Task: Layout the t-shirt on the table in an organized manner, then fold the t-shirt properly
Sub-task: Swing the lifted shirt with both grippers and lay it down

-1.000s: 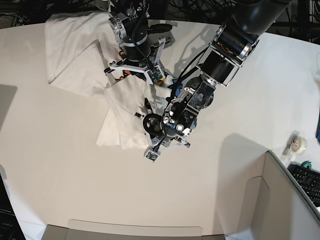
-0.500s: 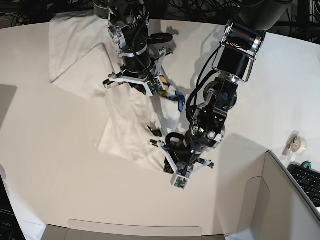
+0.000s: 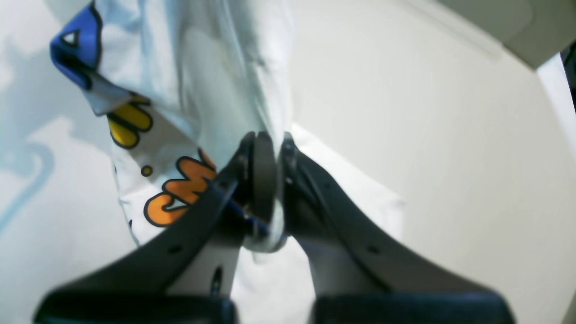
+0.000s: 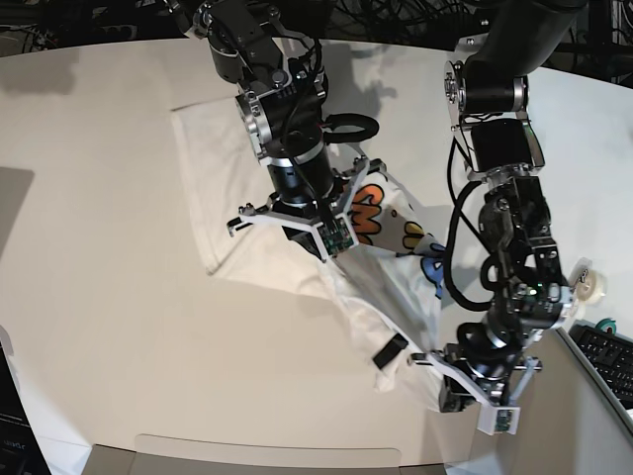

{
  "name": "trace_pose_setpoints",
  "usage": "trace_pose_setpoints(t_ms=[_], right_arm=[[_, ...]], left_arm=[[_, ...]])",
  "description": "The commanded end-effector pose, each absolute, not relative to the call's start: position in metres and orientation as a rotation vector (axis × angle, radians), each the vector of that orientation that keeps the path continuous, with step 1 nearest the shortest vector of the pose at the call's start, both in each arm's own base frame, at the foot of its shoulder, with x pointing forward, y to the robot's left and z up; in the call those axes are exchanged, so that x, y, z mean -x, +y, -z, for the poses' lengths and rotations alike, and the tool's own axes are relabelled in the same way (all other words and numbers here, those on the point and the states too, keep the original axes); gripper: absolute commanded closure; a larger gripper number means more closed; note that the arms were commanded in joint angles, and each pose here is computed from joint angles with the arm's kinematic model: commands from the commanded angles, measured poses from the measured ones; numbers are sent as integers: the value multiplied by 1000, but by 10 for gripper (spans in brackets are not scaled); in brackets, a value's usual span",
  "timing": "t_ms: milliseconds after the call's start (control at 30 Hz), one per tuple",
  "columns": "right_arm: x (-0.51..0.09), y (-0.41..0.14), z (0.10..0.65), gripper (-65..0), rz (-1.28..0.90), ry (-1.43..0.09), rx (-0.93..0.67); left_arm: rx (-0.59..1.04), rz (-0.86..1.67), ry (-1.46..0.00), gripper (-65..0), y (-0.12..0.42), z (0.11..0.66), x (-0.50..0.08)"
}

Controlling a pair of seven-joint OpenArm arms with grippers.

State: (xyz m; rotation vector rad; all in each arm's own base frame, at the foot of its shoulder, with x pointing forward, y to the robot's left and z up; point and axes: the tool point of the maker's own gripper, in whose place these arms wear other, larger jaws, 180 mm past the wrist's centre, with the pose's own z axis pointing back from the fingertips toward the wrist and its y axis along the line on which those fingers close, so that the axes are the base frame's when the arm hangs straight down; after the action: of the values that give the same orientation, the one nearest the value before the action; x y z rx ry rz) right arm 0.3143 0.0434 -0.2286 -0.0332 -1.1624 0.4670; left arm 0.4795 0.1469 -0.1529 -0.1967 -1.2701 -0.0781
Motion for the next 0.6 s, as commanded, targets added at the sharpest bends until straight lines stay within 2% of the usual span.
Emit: trace_pose_setpoints(t_ms=[0,200,400,567], right_arm=[[-321,50,205,0,-437,-1234,13],[-326,87,156,0,-497,-1374,-49],[-324,115,114,0,-581,-1511,-75],[-318,132,80,0,-608,-1623,-102]], left_arm=[[152,61,-1398,-1,168,107,-484],[23,-26,-1551,-1,237,32,-465],[-48,-80,-1684,-1,272,-34,-449],[-89,-90,-1725,-1,286,-55,-442]])
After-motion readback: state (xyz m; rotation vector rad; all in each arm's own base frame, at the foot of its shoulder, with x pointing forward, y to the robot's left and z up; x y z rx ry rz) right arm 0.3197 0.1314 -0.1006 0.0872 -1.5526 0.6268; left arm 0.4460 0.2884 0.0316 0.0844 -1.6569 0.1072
